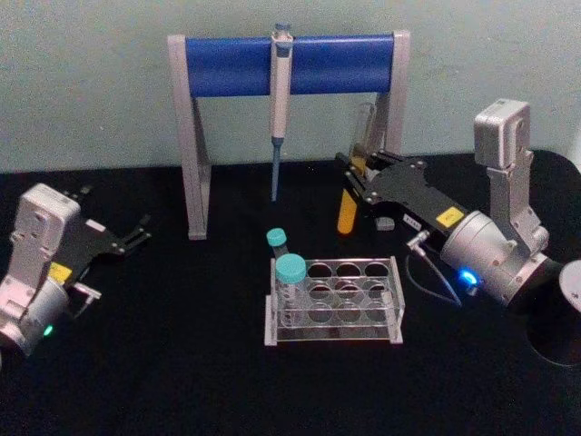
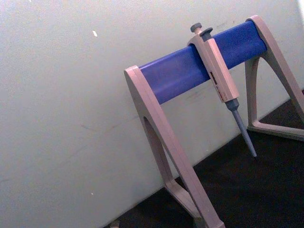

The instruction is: Pick up the test tube from the test tube rack, shake it, then place it back into the test tube rack.

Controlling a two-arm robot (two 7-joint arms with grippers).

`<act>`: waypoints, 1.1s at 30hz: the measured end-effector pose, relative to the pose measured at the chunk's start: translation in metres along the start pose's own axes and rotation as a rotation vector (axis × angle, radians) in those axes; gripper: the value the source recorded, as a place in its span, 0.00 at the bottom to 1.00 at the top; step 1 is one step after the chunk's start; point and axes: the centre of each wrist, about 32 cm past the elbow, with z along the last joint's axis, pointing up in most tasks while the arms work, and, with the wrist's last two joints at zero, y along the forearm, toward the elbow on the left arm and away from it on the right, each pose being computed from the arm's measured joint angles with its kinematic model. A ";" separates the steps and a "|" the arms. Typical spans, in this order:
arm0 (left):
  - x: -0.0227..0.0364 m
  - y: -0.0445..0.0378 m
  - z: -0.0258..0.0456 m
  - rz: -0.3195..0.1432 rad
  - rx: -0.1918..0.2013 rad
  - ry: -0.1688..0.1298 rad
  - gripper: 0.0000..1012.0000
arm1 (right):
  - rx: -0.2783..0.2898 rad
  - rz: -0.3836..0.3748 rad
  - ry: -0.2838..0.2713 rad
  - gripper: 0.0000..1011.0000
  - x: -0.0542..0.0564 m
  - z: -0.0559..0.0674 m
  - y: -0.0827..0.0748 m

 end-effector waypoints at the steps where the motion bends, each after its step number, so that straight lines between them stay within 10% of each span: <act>1: 0.0000 0.0000 0.0000 0.000 0.000 0.000 0.99 | -0.001 -0.007 -0.004 0.23 0.001 0.001 0.000; 33: 0.0000 0.0000 0.0000 0.000 0.000 0.000 0.99 | -0.018 -0.020 -0.005 0.23 0.001 0.003 -0.001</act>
